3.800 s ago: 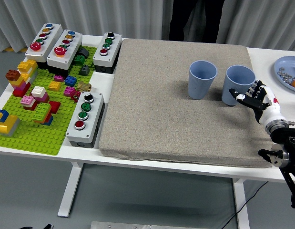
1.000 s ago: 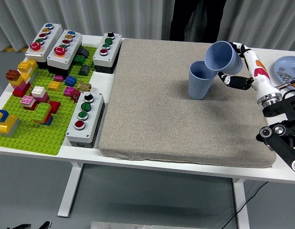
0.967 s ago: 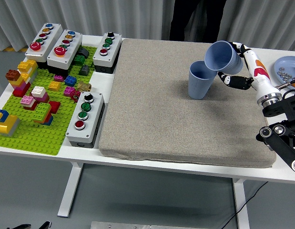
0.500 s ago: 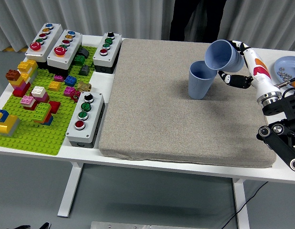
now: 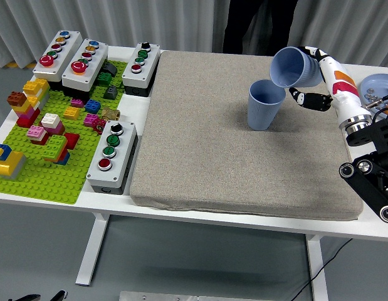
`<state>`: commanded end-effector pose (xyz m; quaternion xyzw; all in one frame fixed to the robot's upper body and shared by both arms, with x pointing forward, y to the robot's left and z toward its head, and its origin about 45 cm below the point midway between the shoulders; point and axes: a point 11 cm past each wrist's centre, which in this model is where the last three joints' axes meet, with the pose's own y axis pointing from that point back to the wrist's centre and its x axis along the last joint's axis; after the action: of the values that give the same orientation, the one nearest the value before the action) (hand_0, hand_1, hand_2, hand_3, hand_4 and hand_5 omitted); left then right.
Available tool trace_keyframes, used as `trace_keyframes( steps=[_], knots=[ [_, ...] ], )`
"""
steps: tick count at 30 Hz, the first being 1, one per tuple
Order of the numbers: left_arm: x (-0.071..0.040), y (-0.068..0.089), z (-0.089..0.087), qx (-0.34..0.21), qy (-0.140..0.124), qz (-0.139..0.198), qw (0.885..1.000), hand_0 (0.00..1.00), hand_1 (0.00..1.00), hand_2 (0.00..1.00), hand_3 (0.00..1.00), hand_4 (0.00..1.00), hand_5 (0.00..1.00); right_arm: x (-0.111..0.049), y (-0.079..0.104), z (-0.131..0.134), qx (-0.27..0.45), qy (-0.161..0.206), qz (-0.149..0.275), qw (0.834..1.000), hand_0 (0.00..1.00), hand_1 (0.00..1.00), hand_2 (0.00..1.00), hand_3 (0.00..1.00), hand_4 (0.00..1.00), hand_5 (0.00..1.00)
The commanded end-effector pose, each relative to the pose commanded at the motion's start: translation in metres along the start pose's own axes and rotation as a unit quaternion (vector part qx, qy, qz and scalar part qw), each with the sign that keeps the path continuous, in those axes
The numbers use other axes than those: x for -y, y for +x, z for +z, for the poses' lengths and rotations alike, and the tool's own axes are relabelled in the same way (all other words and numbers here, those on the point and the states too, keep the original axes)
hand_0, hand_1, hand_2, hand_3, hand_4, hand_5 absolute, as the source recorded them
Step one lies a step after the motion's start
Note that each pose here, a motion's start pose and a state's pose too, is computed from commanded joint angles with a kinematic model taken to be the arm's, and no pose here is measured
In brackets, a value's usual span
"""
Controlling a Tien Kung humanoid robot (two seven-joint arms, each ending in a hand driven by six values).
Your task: Pick cup pour cup place
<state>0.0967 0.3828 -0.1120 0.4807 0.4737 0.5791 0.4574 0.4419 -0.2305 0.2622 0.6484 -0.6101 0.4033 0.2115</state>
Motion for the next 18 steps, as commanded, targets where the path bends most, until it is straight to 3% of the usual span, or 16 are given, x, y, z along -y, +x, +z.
trace_keyframes(
  steps=[18],
  knots=[
    [-0.0004,0.0005,0.0021,0.000,-0.002,0.000,1.000,0.775,0.789,0.855,0.736,0.511,0.958,0.0028,0.0017,0.0021,-0.039,0.014,0.007,0.999,0.812,0.700,0.584,0.586,0.614,0.091]
  ],
)
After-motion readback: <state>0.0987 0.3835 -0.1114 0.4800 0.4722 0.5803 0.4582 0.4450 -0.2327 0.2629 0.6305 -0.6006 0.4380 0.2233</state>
